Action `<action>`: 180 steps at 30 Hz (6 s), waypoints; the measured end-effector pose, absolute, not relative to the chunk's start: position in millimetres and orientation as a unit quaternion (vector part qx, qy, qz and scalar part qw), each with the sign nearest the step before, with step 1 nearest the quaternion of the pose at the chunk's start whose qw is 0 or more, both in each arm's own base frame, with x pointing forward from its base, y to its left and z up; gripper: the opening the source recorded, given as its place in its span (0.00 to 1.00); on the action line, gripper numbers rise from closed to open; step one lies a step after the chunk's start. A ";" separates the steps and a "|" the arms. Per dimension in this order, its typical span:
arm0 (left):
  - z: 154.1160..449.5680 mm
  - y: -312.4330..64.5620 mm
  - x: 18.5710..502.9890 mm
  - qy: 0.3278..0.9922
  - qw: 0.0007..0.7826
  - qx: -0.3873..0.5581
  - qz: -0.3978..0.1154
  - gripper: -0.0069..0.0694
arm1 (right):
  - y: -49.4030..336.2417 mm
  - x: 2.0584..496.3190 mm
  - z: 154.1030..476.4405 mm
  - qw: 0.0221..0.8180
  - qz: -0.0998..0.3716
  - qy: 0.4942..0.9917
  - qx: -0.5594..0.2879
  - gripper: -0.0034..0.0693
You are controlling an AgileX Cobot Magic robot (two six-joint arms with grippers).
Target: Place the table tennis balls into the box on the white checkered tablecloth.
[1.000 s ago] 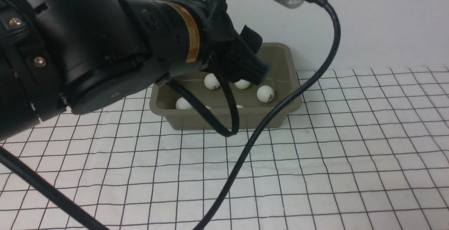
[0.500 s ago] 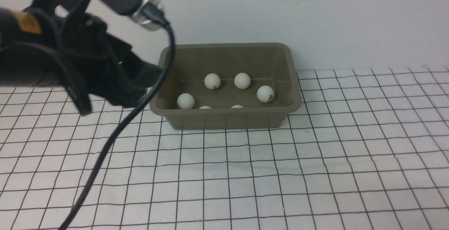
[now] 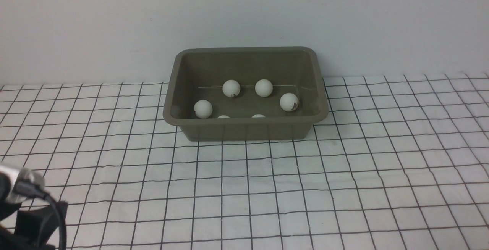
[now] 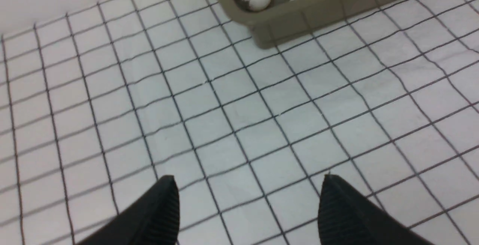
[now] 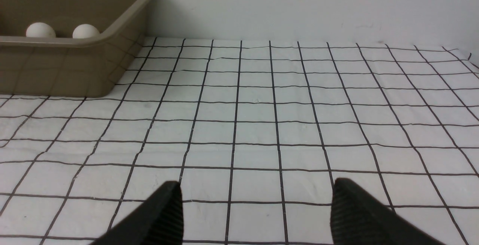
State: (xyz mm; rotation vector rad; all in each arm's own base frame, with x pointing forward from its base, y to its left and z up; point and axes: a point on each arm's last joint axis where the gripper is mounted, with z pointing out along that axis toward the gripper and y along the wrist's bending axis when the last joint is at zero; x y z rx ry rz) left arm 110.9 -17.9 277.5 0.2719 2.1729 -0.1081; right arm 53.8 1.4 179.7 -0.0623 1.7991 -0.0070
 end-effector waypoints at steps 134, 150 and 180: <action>170.5 4.4 52.0 0.808 0.587 -0.034 0.028 0.68 | 1.4 53.8 179.7 0.622 -0.008 0.783 -0.033 0.71; 170.5 4.4 52.0 0.808 0.587 -0.034 0.028 0.68 | 1.4 53.8 179.7 0.622 -0.008 0.783 -0.033 0.71; 170.5 4.4 52.0 0.808 0.587 -0.034 0.028 0.68 | 1.4 53.8 179.7 0.622 -0.008 0.783 -0.033 0.71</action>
